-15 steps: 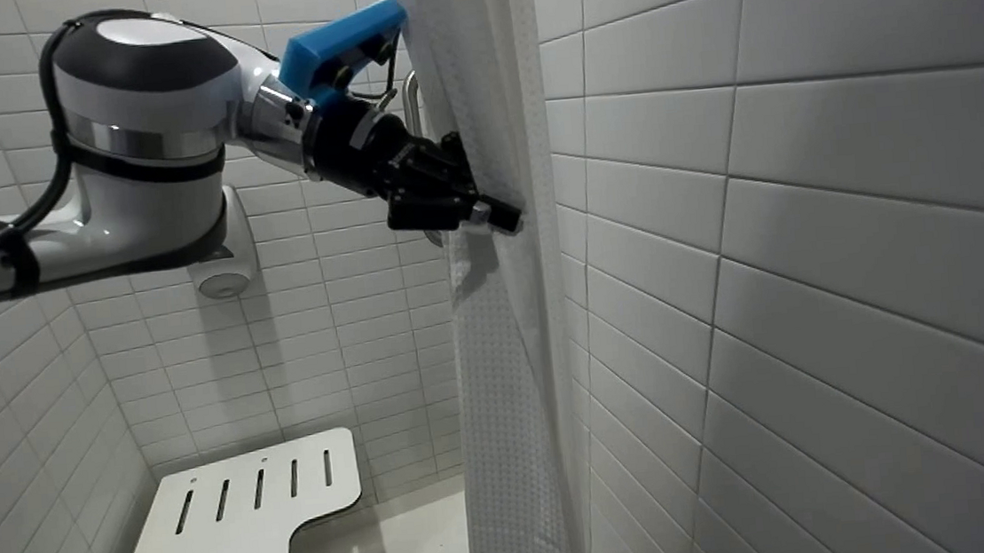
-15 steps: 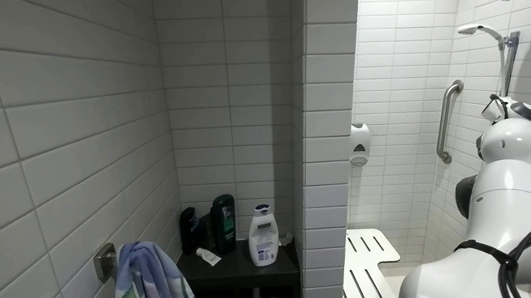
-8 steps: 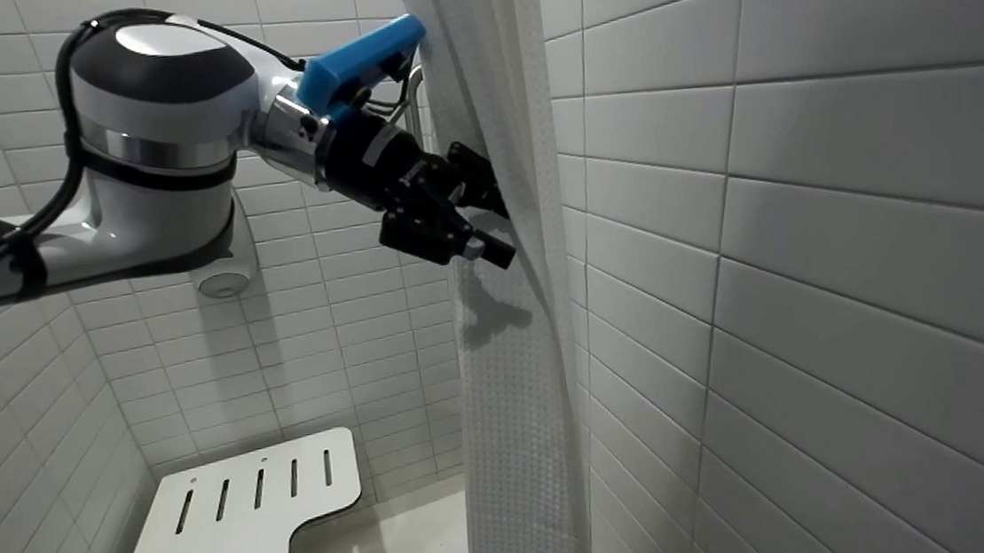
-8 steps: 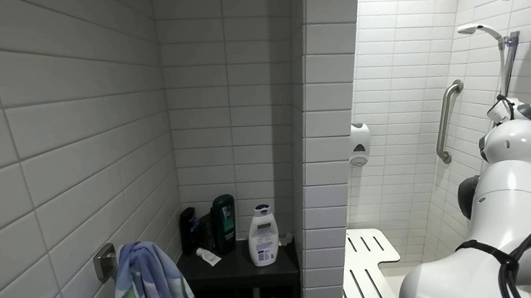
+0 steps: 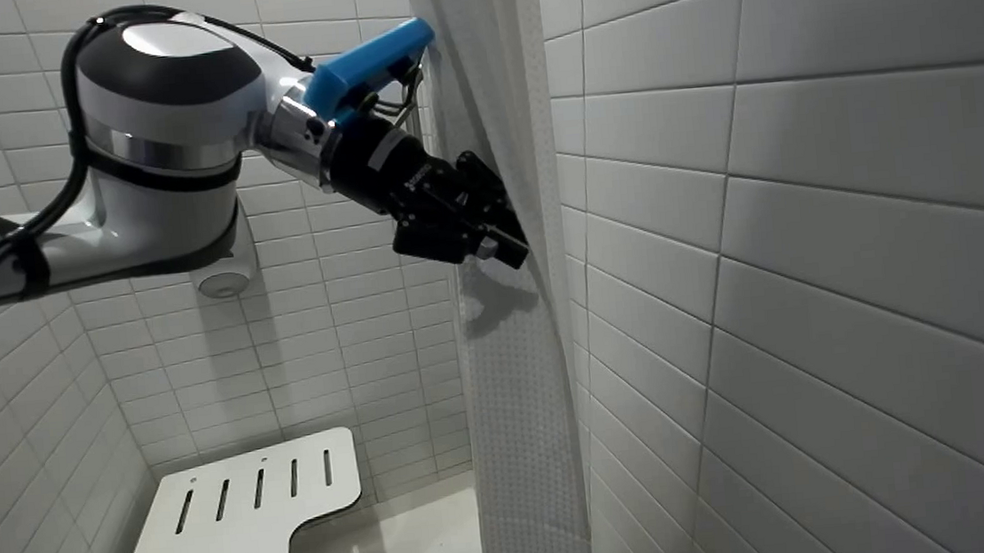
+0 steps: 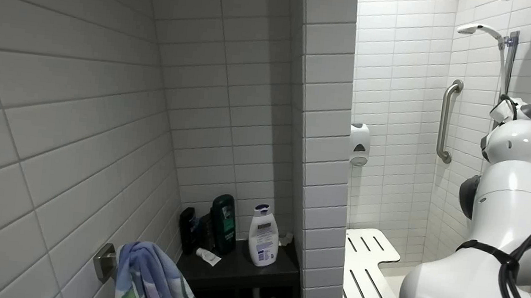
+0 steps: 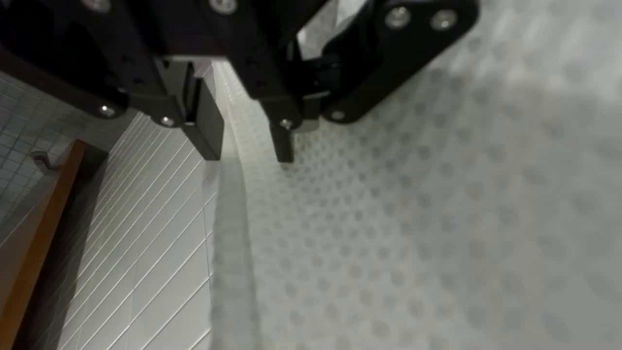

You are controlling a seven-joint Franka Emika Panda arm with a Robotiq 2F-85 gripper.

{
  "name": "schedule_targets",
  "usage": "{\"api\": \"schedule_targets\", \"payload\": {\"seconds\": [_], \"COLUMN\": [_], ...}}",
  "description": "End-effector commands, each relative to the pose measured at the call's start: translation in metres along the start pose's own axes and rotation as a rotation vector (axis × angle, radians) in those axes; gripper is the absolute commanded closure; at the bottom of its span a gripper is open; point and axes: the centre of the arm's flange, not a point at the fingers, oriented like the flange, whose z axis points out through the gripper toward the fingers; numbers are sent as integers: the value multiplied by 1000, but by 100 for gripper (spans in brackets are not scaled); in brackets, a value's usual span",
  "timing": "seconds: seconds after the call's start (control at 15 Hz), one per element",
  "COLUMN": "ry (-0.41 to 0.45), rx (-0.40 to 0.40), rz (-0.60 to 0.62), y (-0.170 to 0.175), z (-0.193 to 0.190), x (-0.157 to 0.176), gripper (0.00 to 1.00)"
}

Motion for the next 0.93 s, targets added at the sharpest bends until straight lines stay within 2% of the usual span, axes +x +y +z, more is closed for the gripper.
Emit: {"api": "schedule_targets", "payload": {"seconds": [0.0, 0.07, 0.53, 0.87], "ry": [11, 9, 11, 78], "rx": [5, 5, 5, 55], "rz": [6, 7, 22, 61], "y": [75, 75, 75, 73], "z": [3, 3, 3, -2], "x": [6, 5, 4, 11], "gripper": [97, 100, 100, 100]}}
